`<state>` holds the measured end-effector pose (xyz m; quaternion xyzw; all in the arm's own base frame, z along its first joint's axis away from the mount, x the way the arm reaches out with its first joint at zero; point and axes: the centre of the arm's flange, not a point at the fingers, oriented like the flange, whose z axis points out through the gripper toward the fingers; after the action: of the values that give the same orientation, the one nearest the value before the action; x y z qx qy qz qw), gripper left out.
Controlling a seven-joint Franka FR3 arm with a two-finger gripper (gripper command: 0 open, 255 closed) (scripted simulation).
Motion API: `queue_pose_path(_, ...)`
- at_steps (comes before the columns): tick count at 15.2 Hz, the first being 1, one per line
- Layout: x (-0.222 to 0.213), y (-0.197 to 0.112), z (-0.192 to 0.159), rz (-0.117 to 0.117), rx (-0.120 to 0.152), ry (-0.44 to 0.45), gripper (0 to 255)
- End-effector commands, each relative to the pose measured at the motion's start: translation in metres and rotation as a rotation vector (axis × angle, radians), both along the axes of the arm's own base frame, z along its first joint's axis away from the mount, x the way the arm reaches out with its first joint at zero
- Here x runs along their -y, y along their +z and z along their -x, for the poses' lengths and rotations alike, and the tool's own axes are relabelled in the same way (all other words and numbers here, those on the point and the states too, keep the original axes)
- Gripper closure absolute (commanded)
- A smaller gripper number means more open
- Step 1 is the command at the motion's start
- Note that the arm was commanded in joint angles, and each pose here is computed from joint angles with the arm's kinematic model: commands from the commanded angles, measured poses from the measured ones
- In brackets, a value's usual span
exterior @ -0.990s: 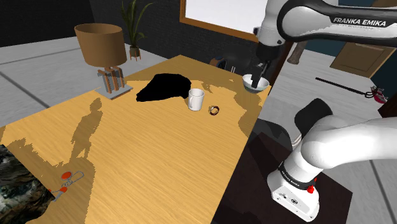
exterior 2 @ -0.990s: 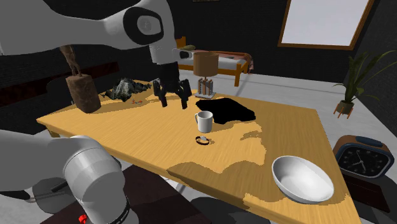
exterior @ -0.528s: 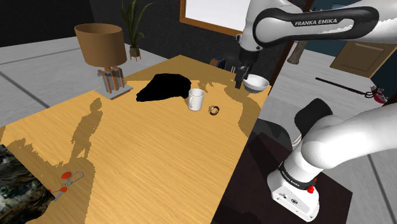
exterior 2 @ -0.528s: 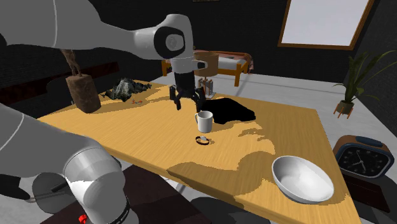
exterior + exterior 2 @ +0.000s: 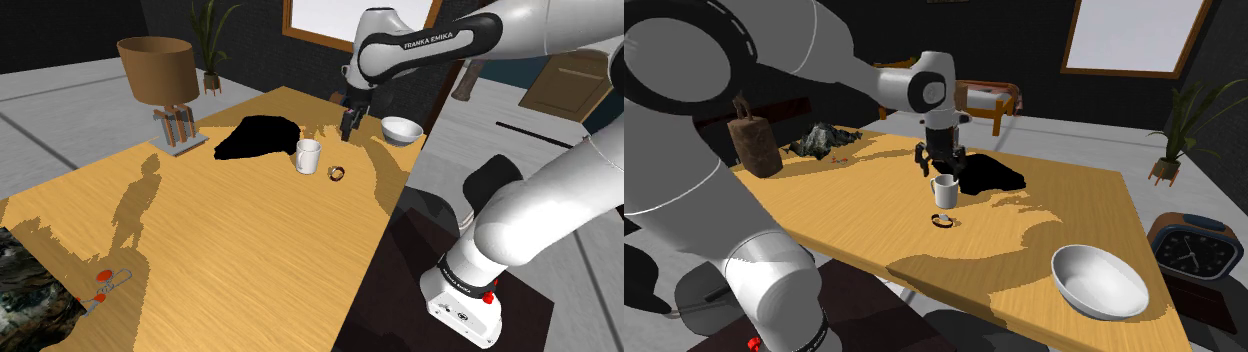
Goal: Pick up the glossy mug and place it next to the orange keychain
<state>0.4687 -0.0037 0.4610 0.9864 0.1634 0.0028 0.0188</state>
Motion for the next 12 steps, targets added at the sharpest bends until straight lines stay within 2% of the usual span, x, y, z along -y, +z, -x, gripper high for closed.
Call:
queue_pose_path(1, -0.001, -0.014, -0.022, -0.018, 0.003, 0.017, 0)
queue_pose_path(10, -0.011, -0.073, -0.122, -0.096, 0.009, 0.087, 0)
queue_pose_path(12, -0.011, -0.079, -0.123, -0.096, 0.009, 0.088, 0)
